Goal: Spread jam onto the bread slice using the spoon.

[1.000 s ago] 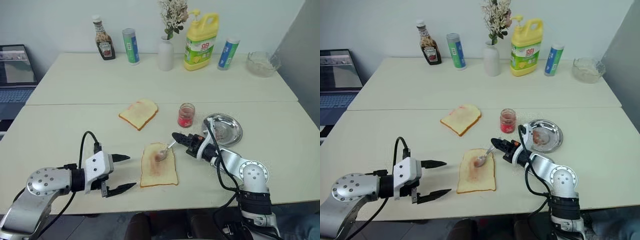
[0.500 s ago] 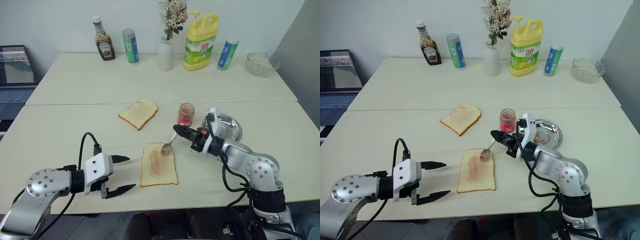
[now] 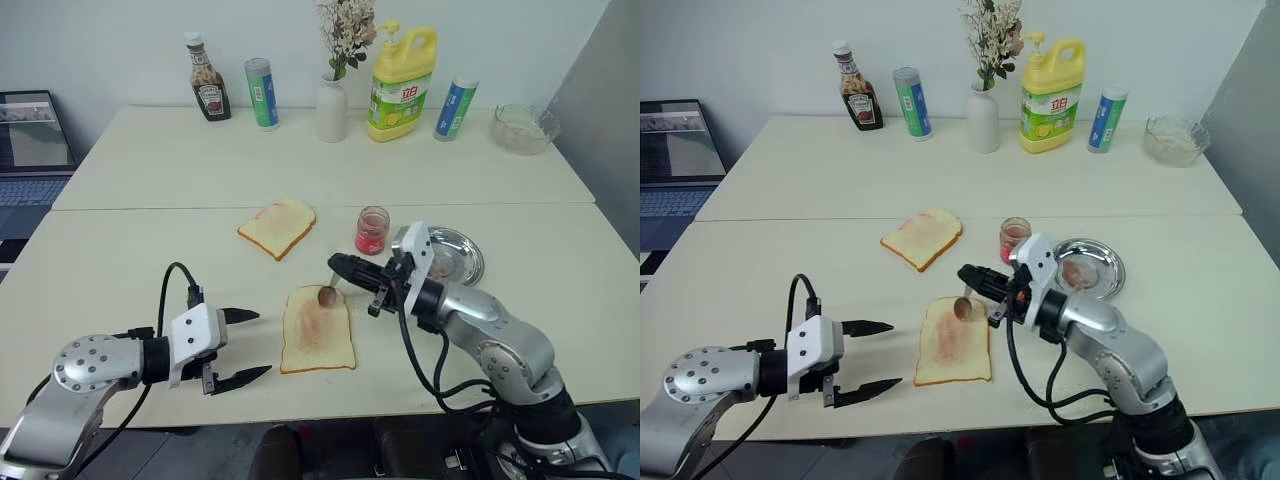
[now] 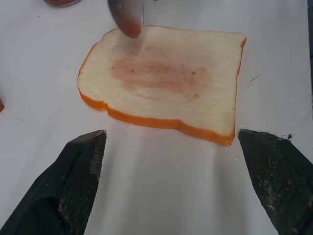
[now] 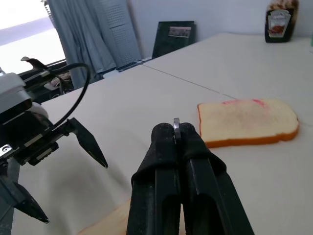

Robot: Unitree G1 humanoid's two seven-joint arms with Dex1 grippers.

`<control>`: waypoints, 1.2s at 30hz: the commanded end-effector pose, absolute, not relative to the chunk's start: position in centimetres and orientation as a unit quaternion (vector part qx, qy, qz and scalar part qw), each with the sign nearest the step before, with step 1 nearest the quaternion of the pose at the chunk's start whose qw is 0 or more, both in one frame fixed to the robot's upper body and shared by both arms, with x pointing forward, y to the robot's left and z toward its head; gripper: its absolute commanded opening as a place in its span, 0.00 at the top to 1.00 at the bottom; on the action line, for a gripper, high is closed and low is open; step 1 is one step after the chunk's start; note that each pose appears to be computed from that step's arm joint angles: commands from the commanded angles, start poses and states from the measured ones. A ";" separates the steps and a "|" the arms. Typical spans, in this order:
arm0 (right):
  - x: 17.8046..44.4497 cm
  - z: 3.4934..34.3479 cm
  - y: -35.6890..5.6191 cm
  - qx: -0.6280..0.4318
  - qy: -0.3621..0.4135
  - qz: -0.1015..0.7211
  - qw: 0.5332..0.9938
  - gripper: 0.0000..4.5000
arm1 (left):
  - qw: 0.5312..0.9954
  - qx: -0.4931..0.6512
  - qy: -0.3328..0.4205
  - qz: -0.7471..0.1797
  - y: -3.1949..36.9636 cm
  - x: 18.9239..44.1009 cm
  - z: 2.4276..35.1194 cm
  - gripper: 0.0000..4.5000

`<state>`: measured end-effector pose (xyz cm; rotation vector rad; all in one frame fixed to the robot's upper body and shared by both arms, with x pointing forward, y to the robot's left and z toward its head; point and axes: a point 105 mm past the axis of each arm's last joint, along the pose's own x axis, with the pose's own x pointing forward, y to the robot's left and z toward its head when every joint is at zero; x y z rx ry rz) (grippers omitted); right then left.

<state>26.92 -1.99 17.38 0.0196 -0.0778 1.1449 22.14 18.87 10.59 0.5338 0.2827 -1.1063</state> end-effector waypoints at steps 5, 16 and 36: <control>25.9 19.3 -1.9 -0.016 -0.092 0.559 0.824 0.99 | 0.803 0.262 0.117 -0.522 18.7 22.2 10.9 0.00; 29.3 15.6 -4.1 0.205 0.082 0.451 0.865 0.99 | 0.803 0.262 0.117 -0.522 18.8 22.2 10.8 0.00; 29.4 15.5 -5.4 0.272 0.134 0.411 0.859 0.99 | 0.802 0.260 0.112 -0.526 18.3 22.3 11.0 0.00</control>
